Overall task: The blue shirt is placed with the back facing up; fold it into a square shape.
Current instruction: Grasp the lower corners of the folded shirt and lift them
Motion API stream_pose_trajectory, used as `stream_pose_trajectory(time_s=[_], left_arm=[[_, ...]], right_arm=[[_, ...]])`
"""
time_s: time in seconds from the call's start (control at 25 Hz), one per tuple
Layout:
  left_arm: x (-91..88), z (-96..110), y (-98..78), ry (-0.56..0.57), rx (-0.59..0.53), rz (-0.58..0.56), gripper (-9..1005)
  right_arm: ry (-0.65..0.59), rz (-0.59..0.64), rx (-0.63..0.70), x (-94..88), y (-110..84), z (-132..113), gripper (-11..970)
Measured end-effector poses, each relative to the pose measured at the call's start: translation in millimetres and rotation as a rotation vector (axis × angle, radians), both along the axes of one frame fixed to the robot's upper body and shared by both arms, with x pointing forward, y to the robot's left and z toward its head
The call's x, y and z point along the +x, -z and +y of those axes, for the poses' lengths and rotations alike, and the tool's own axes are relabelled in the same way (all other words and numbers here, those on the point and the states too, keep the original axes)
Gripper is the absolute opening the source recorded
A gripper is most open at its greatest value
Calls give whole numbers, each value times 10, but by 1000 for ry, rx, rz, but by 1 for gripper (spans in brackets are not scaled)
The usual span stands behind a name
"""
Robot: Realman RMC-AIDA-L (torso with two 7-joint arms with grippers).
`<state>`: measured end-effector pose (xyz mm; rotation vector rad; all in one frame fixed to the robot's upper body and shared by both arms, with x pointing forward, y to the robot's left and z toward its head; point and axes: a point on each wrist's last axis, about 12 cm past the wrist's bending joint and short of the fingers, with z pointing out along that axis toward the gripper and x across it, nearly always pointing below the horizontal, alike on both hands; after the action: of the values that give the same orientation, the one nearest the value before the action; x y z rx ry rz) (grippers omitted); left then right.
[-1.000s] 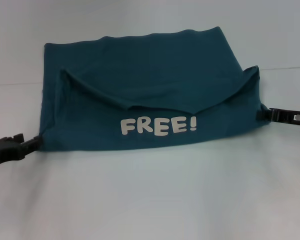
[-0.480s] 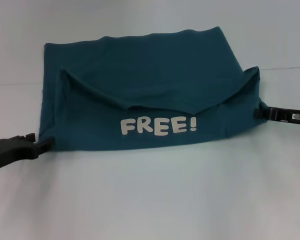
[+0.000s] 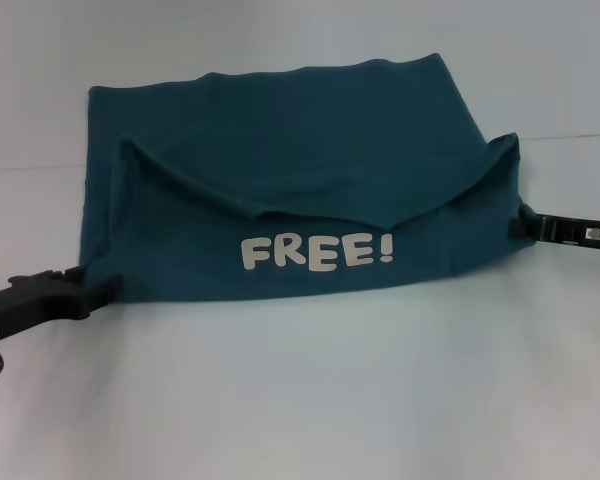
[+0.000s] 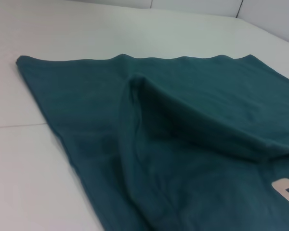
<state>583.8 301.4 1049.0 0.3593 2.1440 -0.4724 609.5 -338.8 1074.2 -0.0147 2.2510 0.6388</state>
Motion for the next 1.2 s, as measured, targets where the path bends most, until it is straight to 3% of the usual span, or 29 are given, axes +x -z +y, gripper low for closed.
stream_pose_trajectory(time_s=[0.4, 0.8, 1.2], left_arm=[[-34, -30, 6, 50, 14, 26, 619], [-30, 80, -51, 14, 37, 0, 616], [-65, 82, 16, 12, 68, 21, 614]], right_arm=[[7, -1, 4, -2, -1, -11, 43], [13, 4, 4, -28, 28, -17, 42], [12, 7, 0, -54, 59, -21, 42]])
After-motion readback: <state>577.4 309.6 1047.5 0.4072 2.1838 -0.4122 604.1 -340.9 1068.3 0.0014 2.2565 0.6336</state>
